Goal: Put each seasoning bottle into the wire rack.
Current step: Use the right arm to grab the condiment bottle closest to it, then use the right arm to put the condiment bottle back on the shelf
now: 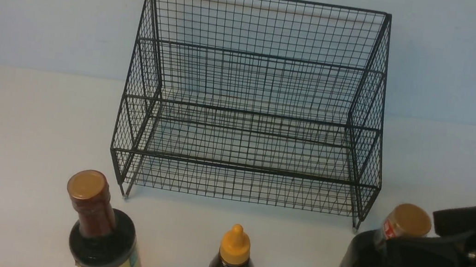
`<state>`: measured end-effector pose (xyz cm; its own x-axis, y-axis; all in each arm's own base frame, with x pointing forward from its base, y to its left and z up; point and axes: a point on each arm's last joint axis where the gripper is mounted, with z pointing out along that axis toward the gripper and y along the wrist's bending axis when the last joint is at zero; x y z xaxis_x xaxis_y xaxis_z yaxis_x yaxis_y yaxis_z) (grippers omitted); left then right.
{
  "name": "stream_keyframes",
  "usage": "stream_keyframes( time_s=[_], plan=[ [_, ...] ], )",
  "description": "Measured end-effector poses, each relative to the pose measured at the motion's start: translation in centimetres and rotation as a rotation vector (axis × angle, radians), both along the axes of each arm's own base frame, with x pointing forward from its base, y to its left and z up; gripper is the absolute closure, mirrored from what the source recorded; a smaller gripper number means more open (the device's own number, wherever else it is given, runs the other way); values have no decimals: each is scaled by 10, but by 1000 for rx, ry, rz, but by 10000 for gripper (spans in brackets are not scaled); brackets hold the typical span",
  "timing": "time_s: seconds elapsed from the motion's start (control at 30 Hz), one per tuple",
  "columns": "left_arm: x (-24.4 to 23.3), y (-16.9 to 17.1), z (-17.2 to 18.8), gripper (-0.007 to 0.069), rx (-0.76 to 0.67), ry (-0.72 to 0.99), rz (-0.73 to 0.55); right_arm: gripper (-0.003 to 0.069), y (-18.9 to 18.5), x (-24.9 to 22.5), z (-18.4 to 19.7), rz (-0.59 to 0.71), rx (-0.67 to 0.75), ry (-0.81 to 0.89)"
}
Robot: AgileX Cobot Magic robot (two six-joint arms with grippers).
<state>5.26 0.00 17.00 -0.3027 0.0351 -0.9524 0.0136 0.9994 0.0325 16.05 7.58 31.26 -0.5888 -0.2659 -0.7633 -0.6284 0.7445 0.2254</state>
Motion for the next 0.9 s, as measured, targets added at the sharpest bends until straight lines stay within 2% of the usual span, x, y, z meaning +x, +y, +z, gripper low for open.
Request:
stream_keyframes(
  time_s=[0.13, 0.27, 0.33, 0.4, 0.57, 0.73, 0.9],
  plan=[
    [0, 0, 0, 629, 0, 0, 0, 26, 4, 7, -5, 21, -18, -1],
    [0, 0, 0, 629, 0, 0, 0, 104, 8, 10, -10, 53, -40, 3],
    [0, 0, 0, 629, 0, 0, 0, 225, 8, 10, -10, 67, -54, 2],
    [0, 0, 0, 629, 0, 0, 0, 316, 7, 10, -8, 85, -85, -12],
    [0, 0, 0, 629, 0, 0, 0, 321, 7, 7, 1, 147, -124, -6],
    [0, 0, 0, 629, 0, 0, 0, 321, 8, 3, 27, 210, -136, -25],
    [0, 0, 0, 629, 0, 0, 0, 321, 10, 3, 68, 217, -118, -142]
  ],
)
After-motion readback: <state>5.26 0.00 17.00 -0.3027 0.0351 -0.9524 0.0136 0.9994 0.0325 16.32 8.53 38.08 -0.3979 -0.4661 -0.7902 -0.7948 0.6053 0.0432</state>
